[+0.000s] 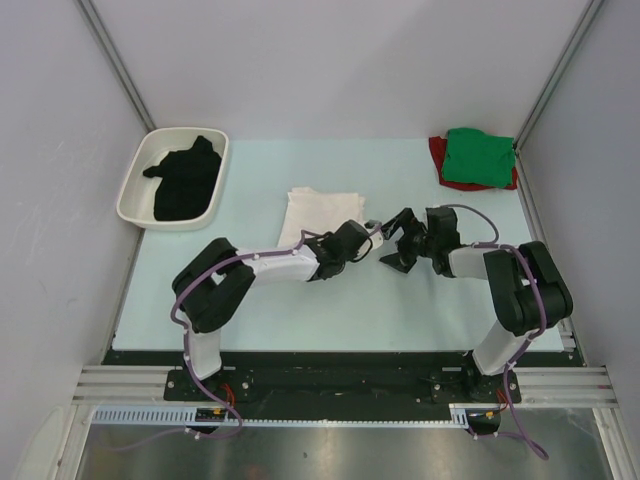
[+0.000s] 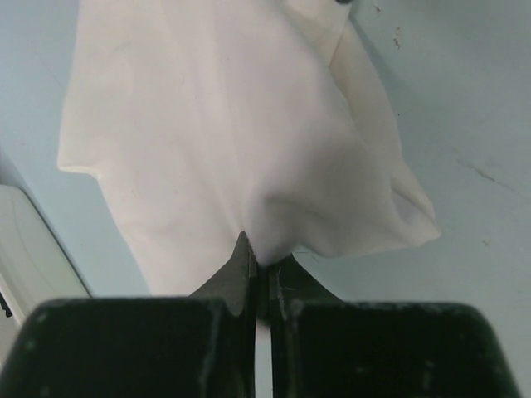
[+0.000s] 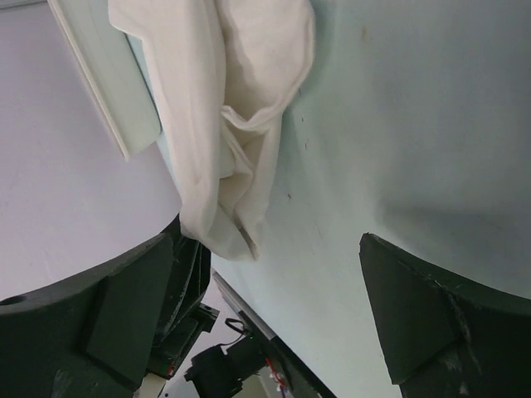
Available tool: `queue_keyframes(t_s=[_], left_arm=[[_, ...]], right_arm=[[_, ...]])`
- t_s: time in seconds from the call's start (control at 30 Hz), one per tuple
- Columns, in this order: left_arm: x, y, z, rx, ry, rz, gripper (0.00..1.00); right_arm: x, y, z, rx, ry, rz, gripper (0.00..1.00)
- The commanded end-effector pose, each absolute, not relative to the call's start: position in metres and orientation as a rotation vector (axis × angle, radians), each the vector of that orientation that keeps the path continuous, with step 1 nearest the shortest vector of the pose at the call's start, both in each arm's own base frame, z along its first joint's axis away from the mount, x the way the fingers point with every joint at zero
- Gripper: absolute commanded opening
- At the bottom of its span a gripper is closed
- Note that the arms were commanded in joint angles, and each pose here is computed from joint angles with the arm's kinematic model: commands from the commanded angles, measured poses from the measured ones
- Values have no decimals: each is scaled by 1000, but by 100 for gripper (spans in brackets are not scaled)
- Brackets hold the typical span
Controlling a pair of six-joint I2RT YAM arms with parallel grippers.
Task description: Fold and stack the t-shirts
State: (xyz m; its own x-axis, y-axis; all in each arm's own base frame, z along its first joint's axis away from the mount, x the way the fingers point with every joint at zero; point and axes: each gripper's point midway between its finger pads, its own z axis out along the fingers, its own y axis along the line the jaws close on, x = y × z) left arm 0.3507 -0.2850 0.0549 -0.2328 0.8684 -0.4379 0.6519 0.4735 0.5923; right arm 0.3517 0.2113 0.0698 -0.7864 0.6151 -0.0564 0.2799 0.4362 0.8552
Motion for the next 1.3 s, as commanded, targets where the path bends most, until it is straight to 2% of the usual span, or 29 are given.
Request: queue_keyframes(t_s=[0.0,0.67,1.27], left_arm=[[349,-297,86,1150,1929,271,0],[330,-304,96,1082,1940,143,0],[303,-301,118,994,1931,21,0]], right_arm=[[360,219,84,848,2217,1397,100],[368,259,51,948,2183,1442,100],[420,279,25,891,2196,1353,100]])
